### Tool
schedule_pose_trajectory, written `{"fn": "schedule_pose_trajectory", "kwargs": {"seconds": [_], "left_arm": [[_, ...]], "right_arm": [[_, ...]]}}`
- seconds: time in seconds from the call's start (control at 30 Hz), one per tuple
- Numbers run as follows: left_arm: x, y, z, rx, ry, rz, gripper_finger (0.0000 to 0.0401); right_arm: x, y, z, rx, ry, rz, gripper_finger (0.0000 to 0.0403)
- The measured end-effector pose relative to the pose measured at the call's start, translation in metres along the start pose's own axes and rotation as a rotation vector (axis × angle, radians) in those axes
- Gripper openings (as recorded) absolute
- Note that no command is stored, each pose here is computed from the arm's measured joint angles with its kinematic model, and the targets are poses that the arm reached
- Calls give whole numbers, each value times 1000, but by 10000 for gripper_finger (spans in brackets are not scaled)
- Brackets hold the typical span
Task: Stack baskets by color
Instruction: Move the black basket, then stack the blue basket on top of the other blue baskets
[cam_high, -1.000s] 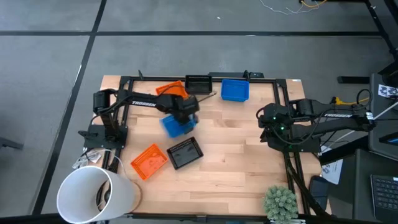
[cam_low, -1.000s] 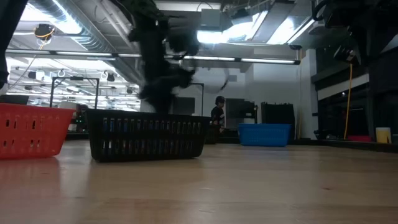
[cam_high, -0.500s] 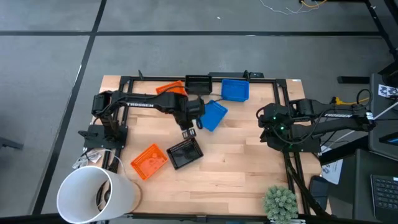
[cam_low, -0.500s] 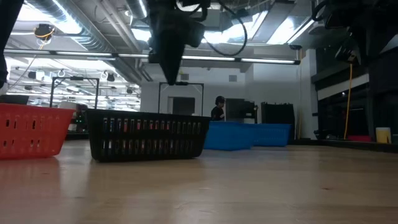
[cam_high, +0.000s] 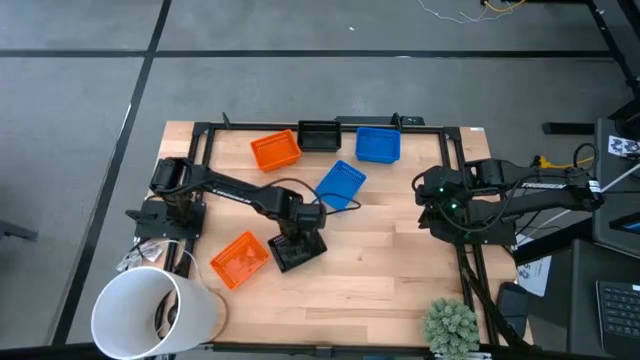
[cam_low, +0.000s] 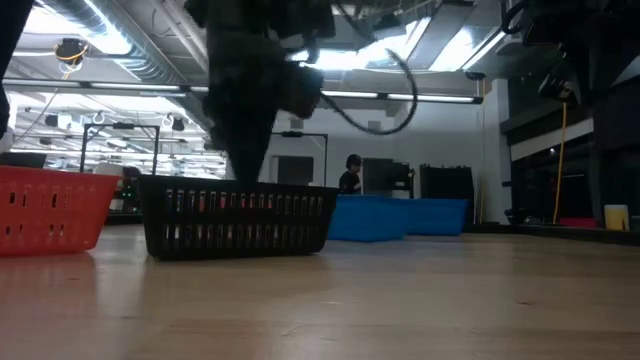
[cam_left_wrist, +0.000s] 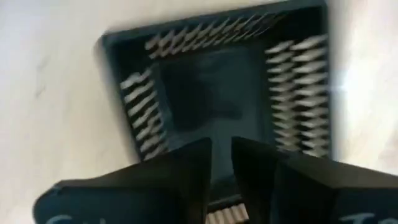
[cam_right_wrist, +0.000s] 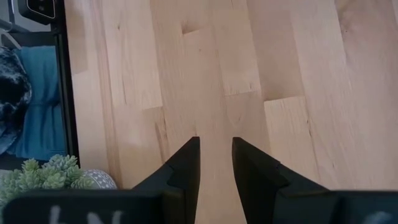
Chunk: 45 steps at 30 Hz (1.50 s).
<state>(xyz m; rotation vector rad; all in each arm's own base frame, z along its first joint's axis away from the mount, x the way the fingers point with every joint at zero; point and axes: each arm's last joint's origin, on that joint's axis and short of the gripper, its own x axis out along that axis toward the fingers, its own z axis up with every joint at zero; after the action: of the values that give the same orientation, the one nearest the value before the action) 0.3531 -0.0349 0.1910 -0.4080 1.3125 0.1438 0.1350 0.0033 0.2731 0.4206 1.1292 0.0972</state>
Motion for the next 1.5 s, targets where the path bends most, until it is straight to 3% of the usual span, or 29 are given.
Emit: {"fn": "schedule_pose_trajectory", "kwargs": {"seconds": [0.33, 0.5, 0.7, 0.83, 0.93, 1.13, 1.27, 1.4, 1.5], "left_arm": [[40, 46, 18, 54, -35, 235, 55], [35, 77, 41, 56, -164, 310, 55], [4, 97, 69, 46, -270, 369, 55], [-14, 87, 84, 79, -324, 324, 55], [-27, 74, 86, 105, -288, 320, 55], [-44, 66, 94, 204, -327, 448, 55], [-45, 63, 93, 228, -318, 448, 55], [-71, 49, 81, 263, -279, 444, 55], [-94, 41, 60, 267, -206, 472, 55]], "right_arm": [[0, 0, 0, 5, 0, 0, 92], [0, 0, 0, 12, 0, 0, 92], [0, 0, 0, 29, 0, 0, 92], [0, 0, 0, 28, 0, 0, 92], [0, 0, 0, 28, 1, -1, 92], [0, 0, 1, -29, -13, -1, 92], [-1, 3, 21, -167, -216, -60, 92], [-2, 7, 50, -280, -460, -151, 92], [8, 3, 67, -319, -503, -243, 92]]}}
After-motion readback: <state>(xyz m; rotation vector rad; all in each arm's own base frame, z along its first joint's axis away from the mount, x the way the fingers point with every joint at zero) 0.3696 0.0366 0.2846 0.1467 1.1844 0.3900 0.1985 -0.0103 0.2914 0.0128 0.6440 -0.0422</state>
